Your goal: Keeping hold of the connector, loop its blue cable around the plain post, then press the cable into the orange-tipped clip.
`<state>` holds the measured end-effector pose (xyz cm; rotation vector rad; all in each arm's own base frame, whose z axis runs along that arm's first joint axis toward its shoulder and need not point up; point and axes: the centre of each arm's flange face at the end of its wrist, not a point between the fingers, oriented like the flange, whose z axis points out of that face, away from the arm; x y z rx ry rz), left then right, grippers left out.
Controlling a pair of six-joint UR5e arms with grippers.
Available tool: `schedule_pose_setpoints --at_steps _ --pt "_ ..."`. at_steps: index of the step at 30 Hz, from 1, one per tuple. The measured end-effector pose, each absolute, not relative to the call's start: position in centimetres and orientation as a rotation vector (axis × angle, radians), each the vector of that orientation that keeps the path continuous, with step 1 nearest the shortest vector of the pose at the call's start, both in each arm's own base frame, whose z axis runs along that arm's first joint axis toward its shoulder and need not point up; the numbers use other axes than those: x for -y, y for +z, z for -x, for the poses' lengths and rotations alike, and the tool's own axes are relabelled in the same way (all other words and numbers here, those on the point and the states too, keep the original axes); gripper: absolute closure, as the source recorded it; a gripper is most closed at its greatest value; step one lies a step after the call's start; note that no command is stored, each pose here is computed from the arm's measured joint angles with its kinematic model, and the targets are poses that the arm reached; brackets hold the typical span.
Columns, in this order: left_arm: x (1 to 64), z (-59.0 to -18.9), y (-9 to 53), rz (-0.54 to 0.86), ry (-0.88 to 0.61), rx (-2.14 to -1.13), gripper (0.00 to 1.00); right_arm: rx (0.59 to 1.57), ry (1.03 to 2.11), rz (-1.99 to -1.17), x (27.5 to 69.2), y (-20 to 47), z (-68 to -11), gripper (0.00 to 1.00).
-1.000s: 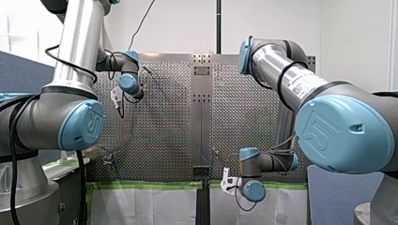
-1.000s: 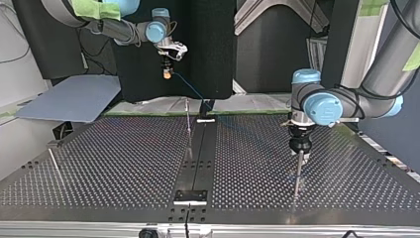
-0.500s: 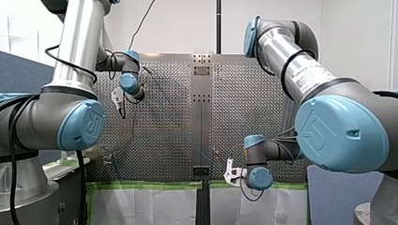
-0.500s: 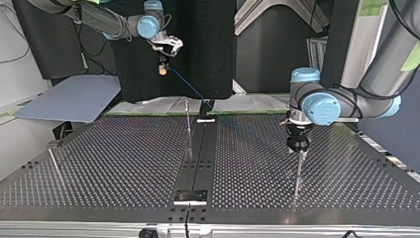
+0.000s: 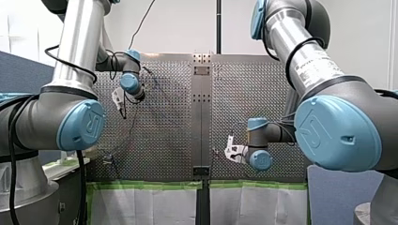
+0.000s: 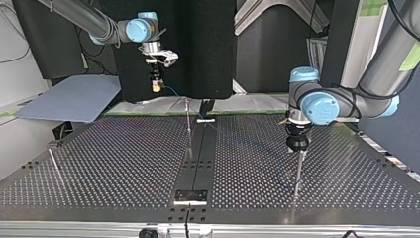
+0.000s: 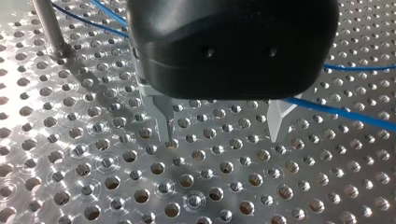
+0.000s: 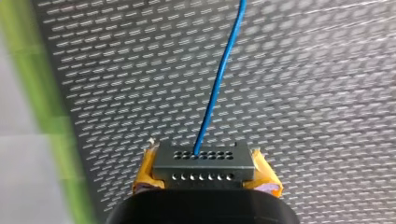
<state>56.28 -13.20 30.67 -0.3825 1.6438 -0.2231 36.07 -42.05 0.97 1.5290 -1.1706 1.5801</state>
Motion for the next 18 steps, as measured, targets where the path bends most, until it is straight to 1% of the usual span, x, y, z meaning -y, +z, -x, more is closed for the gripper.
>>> schedule_pose_setpoints --at_steps 3,6,11,18 --pt "13.2 -56.3 30.7 0.384 -0.222 -1.643 0.01 1.136 1.615 -1.494 42.5 2.9 -36.4 0.98" --pt "13.2 -56.3 30.7 0.384 -0.222 -1.644 0.01 1.110 1.632 -1.488 42.6 3.7 -36.8 0.98" --pt "13.2 -56.3 30.7 0.385 -0.221 -1.645 0.01 1.102 1.621 -1.518 42.1 3.1 -37.0 0.98" --pt "13.2 -56.2 30.6 0.385 -0.221 -1.648 0.01 1.132 1.556 -1.588 41.2 -0.2 -36.6 0.98"
